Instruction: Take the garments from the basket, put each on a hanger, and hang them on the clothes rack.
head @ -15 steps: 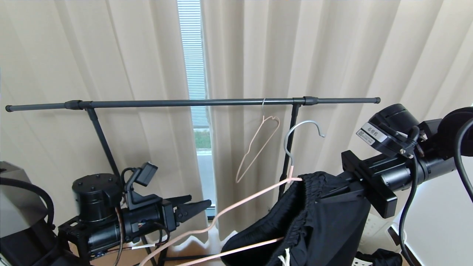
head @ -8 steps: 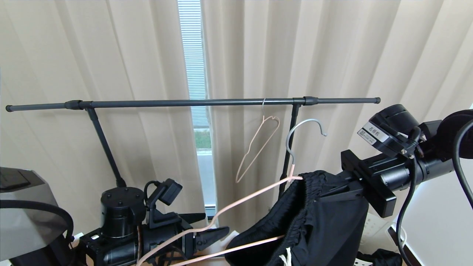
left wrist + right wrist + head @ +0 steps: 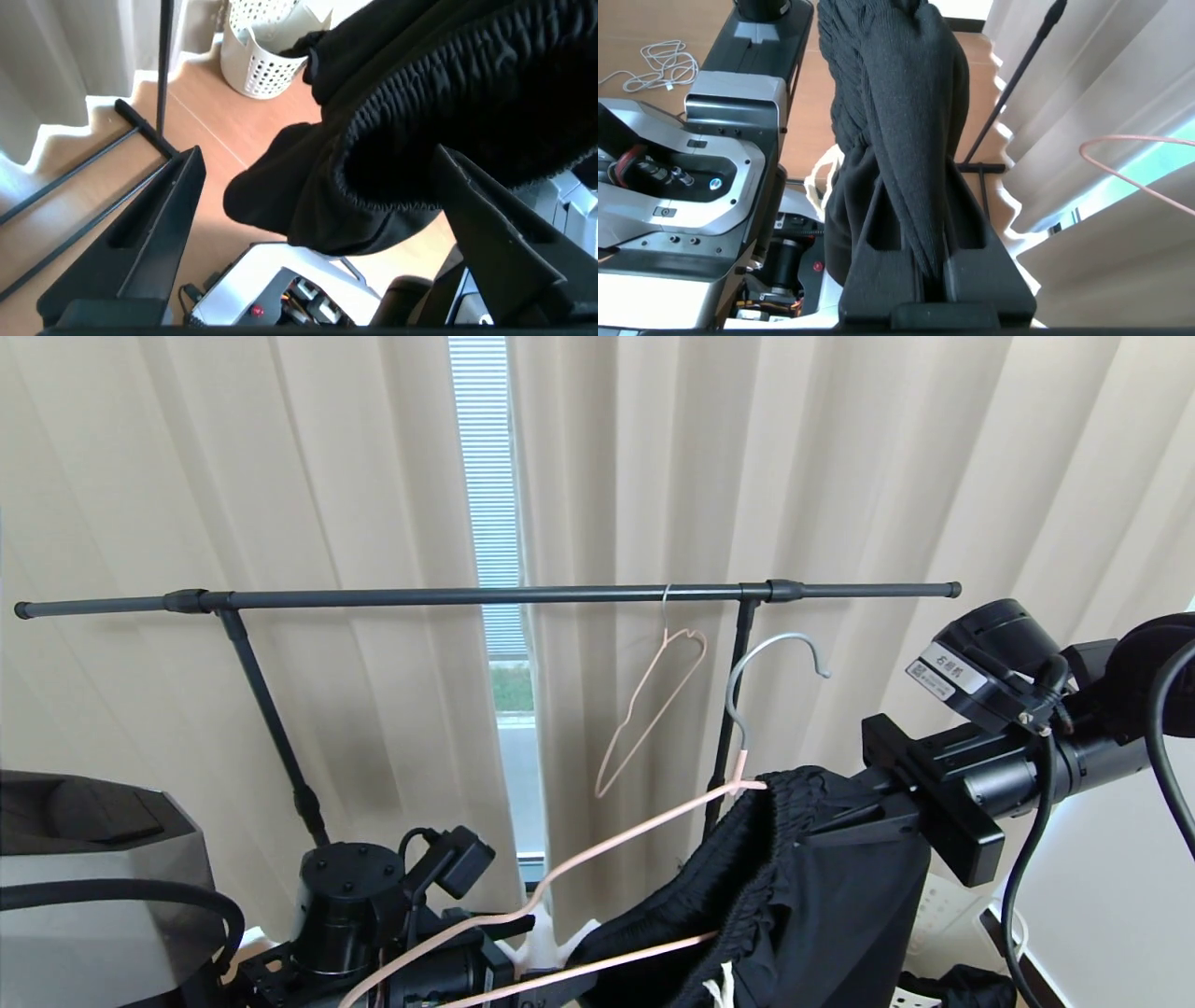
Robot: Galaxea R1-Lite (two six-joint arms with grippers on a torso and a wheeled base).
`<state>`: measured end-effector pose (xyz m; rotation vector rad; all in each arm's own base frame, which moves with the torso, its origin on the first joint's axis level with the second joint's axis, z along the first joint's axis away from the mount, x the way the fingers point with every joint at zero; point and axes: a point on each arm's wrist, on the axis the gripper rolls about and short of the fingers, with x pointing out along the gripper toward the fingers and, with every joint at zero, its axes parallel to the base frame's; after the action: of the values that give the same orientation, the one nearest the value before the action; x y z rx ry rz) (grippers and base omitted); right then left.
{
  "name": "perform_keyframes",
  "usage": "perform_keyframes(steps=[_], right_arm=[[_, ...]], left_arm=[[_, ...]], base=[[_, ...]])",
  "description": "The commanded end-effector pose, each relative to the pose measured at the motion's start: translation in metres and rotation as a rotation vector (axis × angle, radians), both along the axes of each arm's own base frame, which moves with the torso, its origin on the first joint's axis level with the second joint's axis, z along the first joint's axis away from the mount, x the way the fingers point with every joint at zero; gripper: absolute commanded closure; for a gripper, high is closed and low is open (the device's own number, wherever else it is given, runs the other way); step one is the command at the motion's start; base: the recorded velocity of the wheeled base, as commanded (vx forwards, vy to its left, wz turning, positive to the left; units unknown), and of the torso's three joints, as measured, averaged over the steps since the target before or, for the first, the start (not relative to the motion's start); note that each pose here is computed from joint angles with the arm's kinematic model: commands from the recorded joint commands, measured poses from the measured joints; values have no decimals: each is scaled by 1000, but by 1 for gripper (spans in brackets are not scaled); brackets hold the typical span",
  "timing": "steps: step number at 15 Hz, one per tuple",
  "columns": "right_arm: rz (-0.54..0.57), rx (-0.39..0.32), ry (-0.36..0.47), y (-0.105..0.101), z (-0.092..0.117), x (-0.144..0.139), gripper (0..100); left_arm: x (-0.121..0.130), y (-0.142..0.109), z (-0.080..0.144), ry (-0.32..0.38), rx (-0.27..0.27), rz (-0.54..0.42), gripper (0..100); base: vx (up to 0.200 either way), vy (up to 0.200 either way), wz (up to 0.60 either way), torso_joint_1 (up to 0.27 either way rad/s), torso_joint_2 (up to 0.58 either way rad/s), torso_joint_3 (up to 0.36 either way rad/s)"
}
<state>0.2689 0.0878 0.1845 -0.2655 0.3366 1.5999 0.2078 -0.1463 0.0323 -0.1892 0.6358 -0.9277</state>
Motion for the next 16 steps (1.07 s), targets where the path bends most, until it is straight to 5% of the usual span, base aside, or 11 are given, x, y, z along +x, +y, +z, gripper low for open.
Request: perform_keyframes(steps=[1,6,7,16], right_arm=[[3,-1,7,1,-2,0,100],[10,7,10,1,-2,-1,100],[10,7,10,1,-2,-1,100],[-35,16,-36,-11,0,3,100]], left_arm=[[-1,-3,-7,23,15,-11,0],[-6,-12,-14,27,22,-49,0],[-7,-12,-14,28,23,-52,100],[-1,-6,-9,-20,1,8,100]], base=[[0,0,0,0,0,0],[0,0,0,0,0,0],[0,0,0,0,0,0],[0,0,0,0,0,0]])
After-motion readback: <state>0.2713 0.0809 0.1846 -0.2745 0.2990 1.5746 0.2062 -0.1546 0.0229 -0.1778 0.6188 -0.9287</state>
